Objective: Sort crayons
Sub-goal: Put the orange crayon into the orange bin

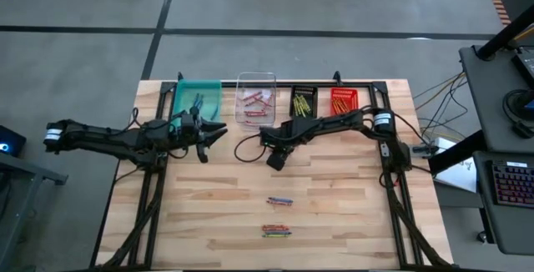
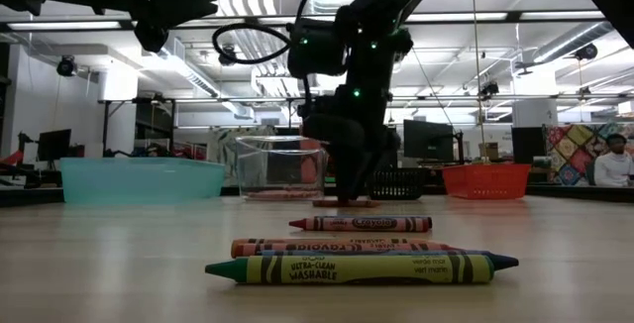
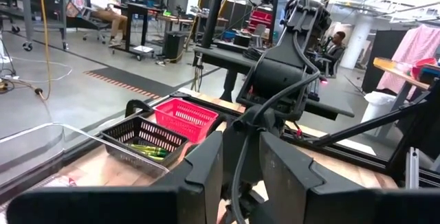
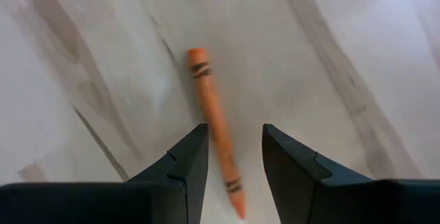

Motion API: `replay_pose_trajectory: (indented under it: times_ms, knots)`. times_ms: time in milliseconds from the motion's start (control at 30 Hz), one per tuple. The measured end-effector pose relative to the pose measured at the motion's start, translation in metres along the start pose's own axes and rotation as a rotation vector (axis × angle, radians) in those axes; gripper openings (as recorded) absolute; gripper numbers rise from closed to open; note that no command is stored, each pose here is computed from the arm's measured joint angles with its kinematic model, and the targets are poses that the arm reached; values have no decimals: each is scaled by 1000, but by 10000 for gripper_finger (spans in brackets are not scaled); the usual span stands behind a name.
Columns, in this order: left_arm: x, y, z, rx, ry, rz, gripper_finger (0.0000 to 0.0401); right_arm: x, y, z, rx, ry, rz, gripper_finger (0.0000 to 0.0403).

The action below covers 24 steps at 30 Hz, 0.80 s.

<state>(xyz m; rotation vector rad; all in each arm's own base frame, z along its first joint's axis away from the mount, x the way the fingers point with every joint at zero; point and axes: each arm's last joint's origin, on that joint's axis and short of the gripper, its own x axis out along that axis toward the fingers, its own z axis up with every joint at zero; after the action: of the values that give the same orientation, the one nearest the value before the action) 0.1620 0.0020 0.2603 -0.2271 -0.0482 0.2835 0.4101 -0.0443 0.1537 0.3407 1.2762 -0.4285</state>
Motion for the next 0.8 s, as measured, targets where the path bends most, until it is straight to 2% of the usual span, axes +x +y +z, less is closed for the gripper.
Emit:
replay_pose_trajectory:
  times_ms: [267,400,600,800]
  knots:
    - [1,0,-1,2,6,2,80,19,4,-2,-45,33,40,119]
    - [2,0,-2,3,9,3,80,30,5,-5,-73,62,34,90]
    - [2,0,-2,4,13,3,80,37,5,-6,-98,71,35,18]
    - [2,0,-2,4,13,4,80,23,5,-2,-106,35,45,15]
